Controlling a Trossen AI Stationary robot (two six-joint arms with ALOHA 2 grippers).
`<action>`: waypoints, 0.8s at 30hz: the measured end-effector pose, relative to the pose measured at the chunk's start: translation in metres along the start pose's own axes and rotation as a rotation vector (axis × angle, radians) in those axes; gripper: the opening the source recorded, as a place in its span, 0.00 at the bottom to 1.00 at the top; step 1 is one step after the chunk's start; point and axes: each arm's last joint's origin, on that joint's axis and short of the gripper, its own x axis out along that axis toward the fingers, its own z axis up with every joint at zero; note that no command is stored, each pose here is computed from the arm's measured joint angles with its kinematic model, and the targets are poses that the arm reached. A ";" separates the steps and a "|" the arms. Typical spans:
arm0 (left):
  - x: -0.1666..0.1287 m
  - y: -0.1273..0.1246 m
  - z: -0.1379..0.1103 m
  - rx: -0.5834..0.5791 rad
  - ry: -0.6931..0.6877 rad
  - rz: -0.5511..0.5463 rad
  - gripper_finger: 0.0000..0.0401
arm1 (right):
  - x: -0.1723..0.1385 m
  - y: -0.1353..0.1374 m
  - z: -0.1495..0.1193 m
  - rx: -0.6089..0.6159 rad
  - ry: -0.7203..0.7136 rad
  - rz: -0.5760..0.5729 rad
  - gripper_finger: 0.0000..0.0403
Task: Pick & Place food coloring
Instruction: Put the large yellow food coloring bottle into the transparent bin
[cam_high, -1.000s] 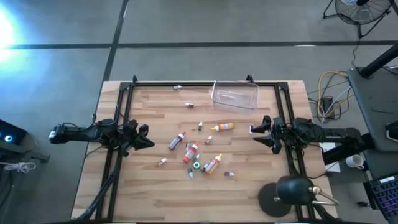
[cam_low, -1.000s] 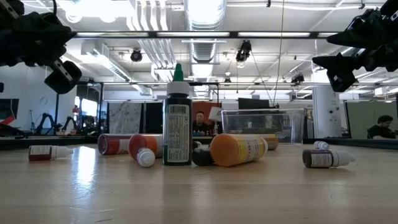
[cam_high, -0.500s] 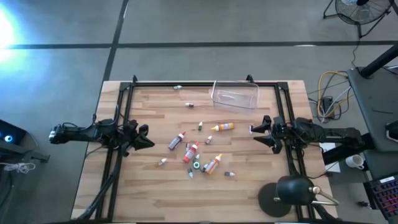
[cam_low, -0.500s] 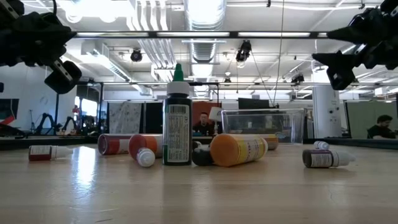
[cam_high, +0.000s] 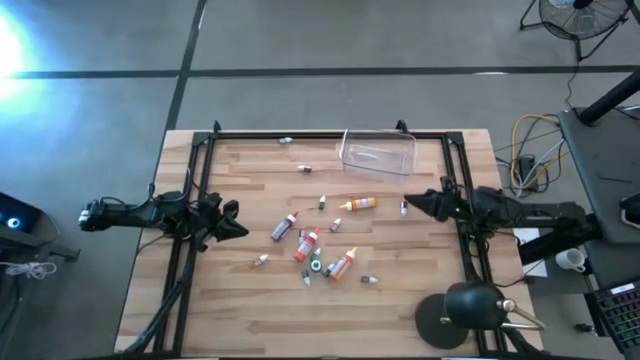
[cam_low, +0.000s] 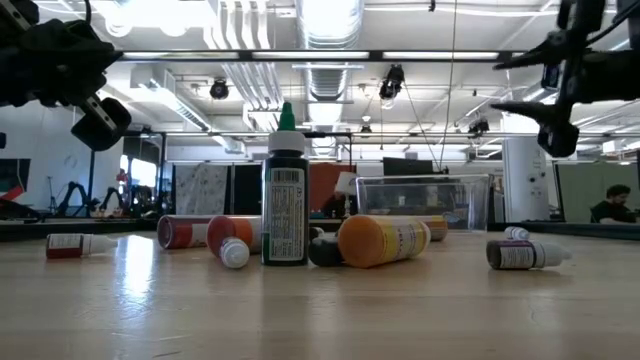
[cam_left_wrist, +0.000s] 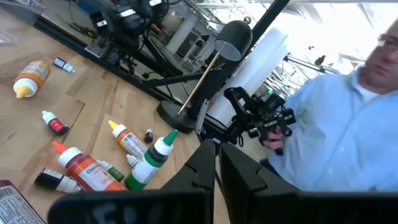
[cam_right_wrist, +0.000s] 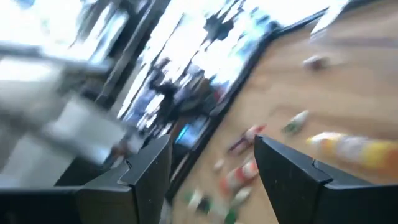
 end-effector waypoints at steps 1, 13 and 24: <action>0.000 0.000 0.000 0.000 0.000 0.000 0.00 | 0.003 -0.001 -0.001 -0.012 -0.001 -0.020 0.55; 0.000 0.000 0.000 0.000 -0.001 0.000 0.00 | 0.097 0.038 -0.017 -0.125 0.552 -0.321 0.55; 0.000 0.000 0.000 0.000 -0.001 0.001 0.00 | 0.163 0.064 -0.050 -1.221 1.415 -0.303 0.55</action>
